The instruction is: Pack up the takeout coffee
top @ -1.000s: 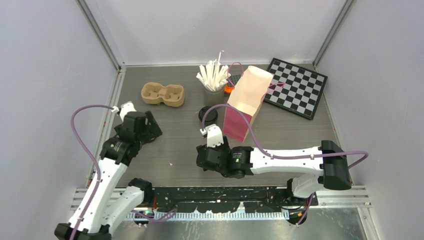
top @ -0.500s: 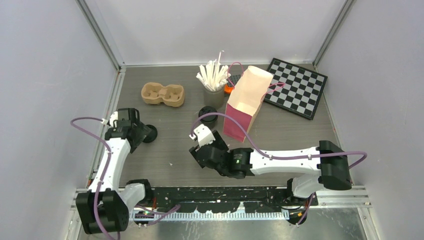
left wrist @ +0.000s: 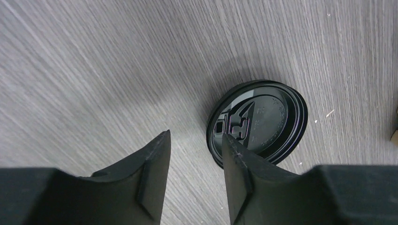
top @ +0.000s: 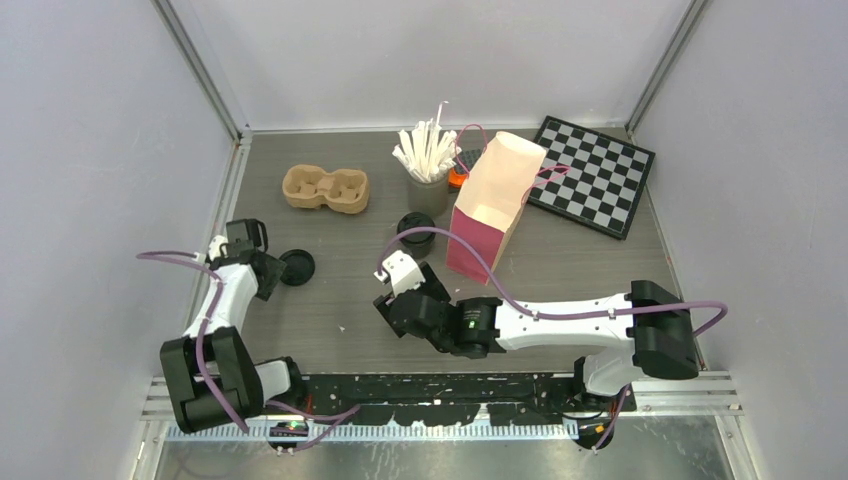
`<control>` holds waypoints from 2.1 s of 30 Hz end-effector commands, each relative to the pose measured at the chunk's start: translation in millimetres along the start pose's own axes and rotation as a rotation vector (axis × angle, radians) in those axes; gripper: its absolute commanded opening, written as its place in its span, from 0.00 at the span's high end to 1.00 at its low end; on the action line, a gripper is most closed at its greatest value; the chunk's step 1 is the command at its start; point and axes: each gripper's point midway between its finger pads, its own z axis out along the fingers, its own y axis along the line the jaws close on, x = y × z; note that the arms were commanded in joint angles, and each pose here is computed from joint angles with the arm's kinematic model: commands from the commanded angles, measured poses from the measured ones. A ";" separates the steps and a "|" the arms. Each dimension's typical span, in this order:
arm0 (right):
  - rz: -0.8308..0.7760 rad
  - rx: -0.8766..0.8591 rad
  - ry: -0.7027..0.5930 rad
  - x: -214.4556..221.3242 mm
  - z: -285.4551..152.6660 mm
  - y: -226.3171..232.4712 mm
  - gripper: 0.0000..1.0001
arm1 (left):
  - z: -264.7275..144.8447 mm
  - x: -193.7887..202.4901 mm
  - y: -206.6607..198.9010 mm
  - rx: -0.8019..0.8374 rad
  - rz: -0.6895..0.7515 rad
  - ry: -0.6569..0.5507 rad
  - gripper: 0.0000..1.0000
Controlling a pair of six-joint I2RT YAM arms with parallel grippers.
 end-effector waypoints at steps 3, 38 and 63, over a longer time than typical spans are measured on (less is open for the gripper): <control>0.023 -0.006 -0.022 -4.8 7.3 6.9 0.23 | 12.6 -8.6 -22.3 0.087 -0.037 0.002 0.58; 0.005 0.026 0.006 7.3 14.0 4.1 0.23 | 22.1 -7.0 -18.5 0.075 -0.036 -0.009 0.78; 0.000 0.057 0.002 9.1 15.6 -2.0 0.24 | 12.2 -11.6 -25.3 0.100 -0.029 -0.005 1.00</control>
